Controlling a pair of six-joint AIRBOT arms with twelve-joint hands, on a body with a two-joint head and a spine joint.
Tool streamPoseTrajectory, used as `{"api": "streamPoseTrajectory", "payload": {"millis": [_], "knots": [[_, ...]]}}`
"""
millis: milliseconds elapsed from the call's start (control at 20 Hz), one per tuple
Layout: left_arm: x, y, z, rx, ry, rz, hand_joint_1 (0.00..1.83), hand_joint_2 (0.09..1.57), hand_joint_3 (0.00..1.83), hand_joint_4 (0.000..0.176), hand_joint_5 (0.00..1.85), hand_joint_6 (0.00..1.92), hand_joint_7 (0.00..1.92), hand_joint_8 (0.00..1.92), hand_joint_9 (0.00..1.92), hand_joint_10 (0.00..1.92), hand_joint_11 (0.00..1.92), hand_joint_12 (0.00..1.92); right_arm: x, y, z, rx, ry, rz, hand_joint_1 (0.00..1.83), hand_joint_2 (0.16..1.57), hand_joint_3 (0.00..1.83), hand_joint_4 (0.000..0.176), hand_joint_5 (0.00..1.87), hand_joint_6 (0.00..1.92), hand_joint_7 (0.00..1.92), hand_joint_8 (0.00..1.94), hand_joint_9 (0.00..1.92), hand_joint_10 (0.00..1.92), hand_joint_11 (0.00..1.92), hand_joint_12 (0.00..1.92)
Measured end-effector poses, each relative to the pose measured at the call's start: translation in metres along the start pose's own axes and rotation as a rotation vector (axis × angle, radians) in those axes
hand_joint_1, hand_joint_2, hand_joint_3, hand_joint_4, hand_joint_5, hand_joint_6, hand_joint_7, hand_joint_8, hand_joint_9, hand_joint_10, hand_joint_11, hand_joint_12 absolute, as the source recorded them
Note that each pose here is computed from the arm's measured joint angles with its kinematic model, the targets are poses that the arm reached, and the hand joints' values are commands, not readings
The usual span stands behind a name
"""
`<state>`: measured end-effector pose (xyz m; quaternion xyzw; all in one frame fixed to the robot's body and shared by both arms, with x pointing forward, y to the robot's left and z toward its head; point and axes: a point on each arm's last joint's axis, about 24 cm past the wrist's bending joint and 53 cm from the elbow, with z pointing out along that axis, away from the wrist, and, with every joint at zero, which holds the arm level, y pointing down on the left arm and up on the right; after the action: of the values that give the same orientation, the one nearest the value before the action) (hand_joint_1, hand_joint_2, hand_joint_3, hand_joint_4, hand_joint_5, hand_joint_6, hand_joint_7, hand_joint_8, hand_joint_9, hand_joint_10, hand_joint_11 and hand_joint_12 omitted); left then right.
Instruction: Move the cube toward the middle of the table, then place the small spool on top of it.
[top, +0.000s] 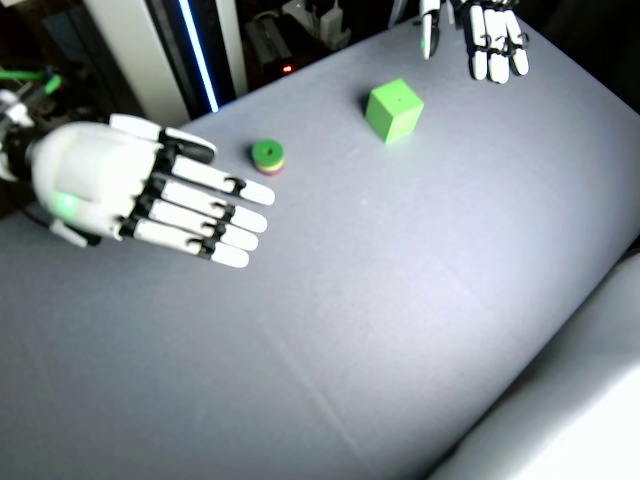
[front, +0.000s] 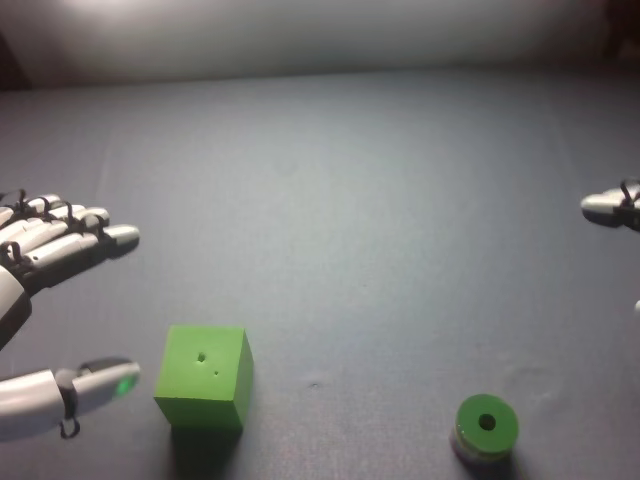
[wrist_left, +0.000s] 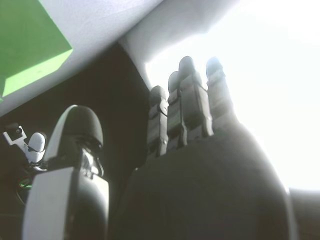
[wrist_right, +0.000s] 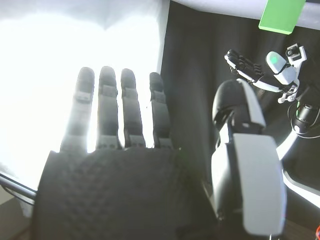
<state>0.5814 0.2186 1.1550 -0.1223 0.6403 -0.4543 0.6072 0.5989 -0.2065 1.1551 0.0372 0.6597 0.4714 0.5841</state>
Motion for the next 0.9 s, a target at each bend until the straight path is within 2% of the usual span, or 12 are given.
{"api": "streamPoseTrajectory", "payload": {"millis": [100, 150, 200, 250, 300, 350, 450, 600, 800, 850, 900], "knots": [[0.002, -0.003, 0.001, 0.009, 0.009, -0.009, 0.58, 1.02, 0.00, 0.075, 0.38, 0.00, 0.25, 0.00, 0.18, 0.00, 0.00, 0.15, 0.000, 0.000, 0.000, 0.001, 0.001, 0.000, 0.60, 1.31, 0.00, 0.000, 0.45, 0.00, 0.52, 0.00, 0.56, 0.00, 0.26, 0.86], [0.005, -0.005, 0.003, 0.019, 0.020, -0.019, 0.61, 0.98, 0.00, 0.131, 0.37, 0.00, 0.26, 0.00, 0.21, 0.00, 0.00, 0.18, 0.000, -0.001, 0.000, 0.003, 0.001, 0.000, 0.60, 1.31, 0.00, 0.000, 0.45, 0.00, 0.52, 0.00, 0.56, 0.00, 0.27, 0.86], [0.009, -0.011, 0.004, 0.042, 0.041, -0.028, 0.61, 0.95, 0.00, 0.146, 0.36, 0.00, 0.27, 0.00, 0.23, 0.00, 0.00, 0.27, 0.000, 0.000, 0.000, 0.001, 0.001, 0.000, 0.61, 1.31, 0.00, 0.000, 0.45, 0.00, 0.52, 0.00, 0.56, 0.00, 0.27, 0.86], [0.016, -0.018, 0.005, 0.068, 0.067, -0.038, 0.57, 0.92, 0.00, 0.168, 0.32, 0.00, 0.24, 0.00, 0.21, 0.00, 0.00, 0.27, 0.000, 0.000, 0.000, 0.002, 0.001, 0.000, 0.62, 1.31, 0.00, 0.000, 0.45, 0.00, 0.51, 0.00, 0.54, 0.00, 0.24, 0.88], [0.019, -0.024, 0.008, 0.088, 0.082, -0.040, 0.55, 0.89, 0.00, 0.174, 0.31, 0.00, 0.22, 0.00, 0.21, 0.00, 0.00, 0.30, 0.000, 0.000, 0.000, 0.002, 0.001, 0.000, 0.63, 1.31, 0.00, 0.000, 0.45, 0.00, 0.51, 0.00, 0.54, 0.00, 0.23, 0.88], [0.028, -0.033, 0.012, 0.120, 0.122, -0.036, 0.52, 0.88, 0.00, 0.175, 0.29, 0.00, 0.22, 0.00, 0.23, 0.00, 0.00, 0.42, 0.000, 0.000, 0.000, 0.001, 0.002, -0.001, 0.60, 1.31, 0.00, 0.000, 0.44, 0.00, 0.51, 0.00, 0.54, 0.00, 0.23, 0.89], [0.039, -0.039, 0.019, 0.149, 0.181, -0.010, 0.55, 0.83, 0.00, 0.176, 0.28, 0.00, 0.22, 0.00, 0.23, 0.00, 0.00, 0.46, 0.000, 0.000, 0.000, 0.002, 0.001, 0.000, 0.59, 1.31, 0.00, 0.000, 0.45, 0.00, 0.53, 0.00, 0.57, 0.01, 0.24, 0.94], [0.057, -0.027, 0.033, 0.110, 0.244, 0.013, 0.60, 0.82, 0.01, 0.176, 0.25, 0.00, 0.23, 0.01, 0.26, 0.00, 0.02, 0.54, 0.000, 0.000, 0.000, 0.001, 0.002, 0.000, 0.61, 1.31, 0.00, 0.000, 0.45, 0.00, 0.52, 0.00, 0.55, 0.00, 0.23, 0.91], [0.081, -0.015, 0.042, 0.066, 0.311, 0.096, 0.64, 0.80, 0.00, 0.176, 0.26, 0.00, 0.20, 0.00, 0.22, 0.00, 0.00, 0.59, 0.000, 0.000, 0.000, 0.002, 0.002, 0.000, 0.58, 1.32, 0.00, 0.000, 0.43, 0.00, 0.47, 0.00, 0.50, 0.00, 0.26, 0.74], [0.083, -0.013, 0.043, 0.059, 0.314, 0.099, 0.67, 0.79, 0.00, 0.168, 0.26, 0.00, 0.20, 0.00, 0.22, 0.00, 0.00, 0.60, 0.000, 0.000, 0.000, 0.002, 0.002, 0.000, 0.59, 1.32, 0.00, 0.000, 0.43, 0.00, 0.47, 0.00, 0.50, 0.00, 0.25, 0.73], [0.085, -0.007, 0.044, 0.040, 0.319, 0.112, 0.70, 0.76, 0.00, 0.149, 0.29, 0.00, 0.21, 0.00, 0.24, 0.00, 0.00, 0.68, 0.000, 0.000, 0.000, 0.001, 0.002, 0.000, 0.59, 1.32, 0.00, 0.000, 0.44, 0.00, 0.48, 0.01, 0.52, 0.01, 0.28, 0.74]]}}
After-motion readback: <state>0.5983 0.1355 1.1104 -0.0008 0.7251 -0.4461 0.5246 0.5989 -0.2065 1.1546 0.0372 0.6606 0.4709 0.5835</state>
